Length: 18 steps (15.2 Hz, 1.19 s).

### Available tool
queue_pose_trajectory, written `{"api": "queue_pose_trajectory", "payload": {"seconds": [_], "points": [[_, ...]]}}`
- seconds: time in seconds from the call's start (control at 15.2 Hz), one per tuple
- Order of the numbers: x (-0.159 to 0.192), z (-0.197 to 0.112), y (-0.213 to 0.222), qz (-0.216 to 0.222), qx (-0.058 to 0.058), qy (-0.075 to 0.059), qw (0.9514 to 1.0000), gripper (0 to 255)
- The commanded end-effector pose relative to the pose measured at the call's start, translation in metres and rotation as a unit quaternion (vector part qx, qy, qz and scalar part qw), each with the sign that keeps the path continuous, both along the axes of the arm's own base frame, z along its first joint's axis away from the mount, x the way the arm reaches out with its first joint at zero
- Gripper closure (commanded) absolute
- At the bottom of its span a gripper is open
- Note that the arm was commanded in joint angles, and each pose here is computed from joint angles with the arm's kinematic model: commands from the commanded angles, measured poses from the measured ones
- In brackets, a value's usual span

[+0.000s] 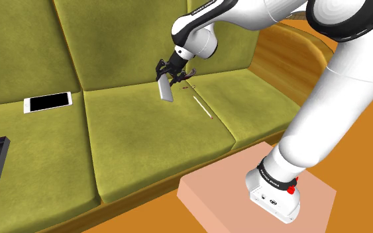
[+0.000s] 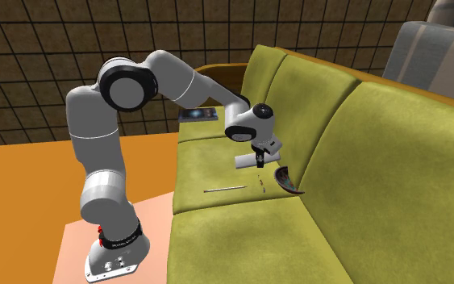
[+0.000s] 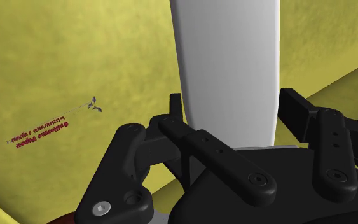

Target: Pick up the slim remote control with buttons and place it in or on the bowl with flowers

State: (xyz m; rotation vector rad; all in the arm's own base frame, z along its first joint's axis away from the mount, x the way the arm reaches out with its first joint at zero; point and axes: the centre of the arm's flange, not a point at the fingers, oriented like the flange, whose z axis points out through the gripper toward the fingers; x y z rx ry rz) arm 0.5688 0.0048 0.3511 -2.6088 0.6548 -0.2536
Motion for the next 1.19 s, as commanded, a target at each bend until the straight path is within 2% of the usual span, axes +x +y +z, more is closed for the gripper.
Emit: {"api": "queue_pose_trajectory", "payload": {"seconds": [0.0,0.2,1.12], "points": [[0.0,0.0,0.0,-0.001,0.0,0.0,1.0,255],[0.0,0.0,-0.001,-0.001,0.0,0.0,1.0,255],[0.0,0.074,-0.001,-0.001,0.0,0.0,1.0,255]]}}
